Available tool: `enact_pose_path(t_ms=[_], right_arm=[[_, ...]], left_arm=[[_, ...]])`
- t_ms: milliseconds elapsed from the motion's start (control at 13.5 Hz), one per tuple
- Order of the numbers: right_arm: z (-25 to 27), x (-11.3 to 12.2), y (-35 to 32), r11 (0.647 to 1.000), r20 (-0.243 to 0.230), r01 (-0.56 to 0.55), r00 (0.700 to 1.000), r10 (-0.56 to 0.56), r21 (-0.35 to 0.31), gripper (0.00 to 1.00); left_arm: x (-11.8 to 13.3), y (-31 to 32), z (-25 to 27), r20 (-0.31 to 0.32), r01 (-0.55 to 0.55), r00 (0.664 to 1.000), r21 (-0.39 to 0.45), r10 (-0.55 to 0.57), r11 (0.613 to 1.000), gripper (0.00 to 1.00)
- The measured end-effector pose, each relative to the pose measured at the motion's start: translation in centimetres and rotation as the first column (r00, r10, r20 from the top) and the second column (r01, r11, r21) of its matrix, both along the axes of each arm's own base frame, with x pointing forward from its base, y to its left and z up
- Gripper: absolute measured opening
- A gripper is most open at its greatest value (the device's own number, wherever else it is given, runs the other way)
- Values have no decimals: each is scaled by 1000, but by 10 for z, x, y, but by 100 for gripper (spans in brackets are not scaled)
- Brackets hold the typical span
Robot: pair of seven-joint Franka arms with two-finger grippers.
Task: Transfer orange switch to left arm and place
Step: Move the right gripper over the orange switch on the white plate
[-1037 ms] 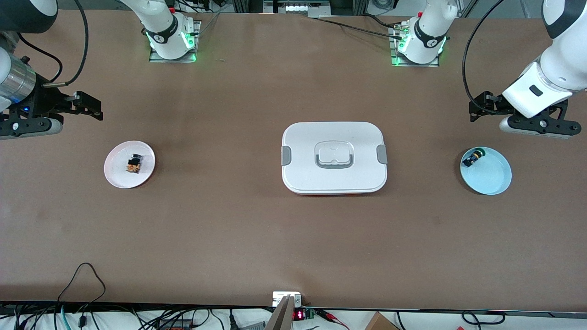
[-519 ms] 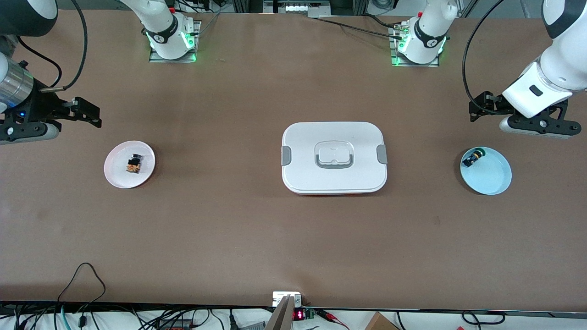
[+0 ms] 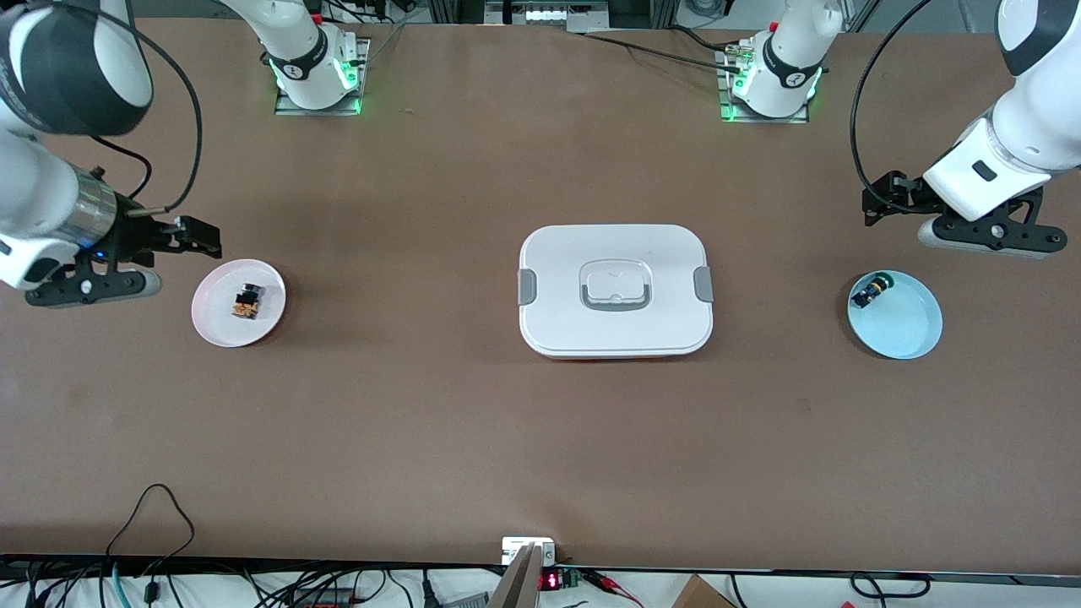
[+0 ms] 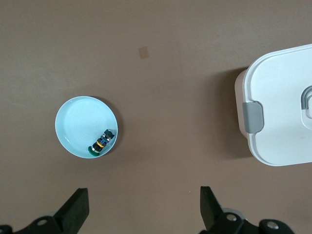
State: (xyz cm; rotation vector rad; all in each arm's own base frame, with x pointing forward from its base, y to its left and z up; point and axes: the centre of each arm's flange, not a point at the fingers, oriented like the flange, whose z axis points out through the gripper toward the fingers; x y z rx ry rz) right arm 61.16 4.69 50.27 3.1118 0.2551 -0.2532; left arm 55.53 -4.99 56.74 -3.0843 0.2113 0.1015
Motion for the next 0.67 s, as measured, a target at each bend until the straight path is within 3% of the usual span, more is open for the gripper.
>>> enact_pose_path(t_ms=[370, 667], right_arm=[[-21, 3, 3, 992, -49, -124, 991, 125, 21, 100], [-26, -2, 10, 965, -82, -256, 962, 260, 53, 100]], left_arm=[[3, 0, 2, 6, 0, 1000, -1, 0, 1000, 100], [4, 0, 2, 6, 0, 1000, -2, 0, 1000, 100]])
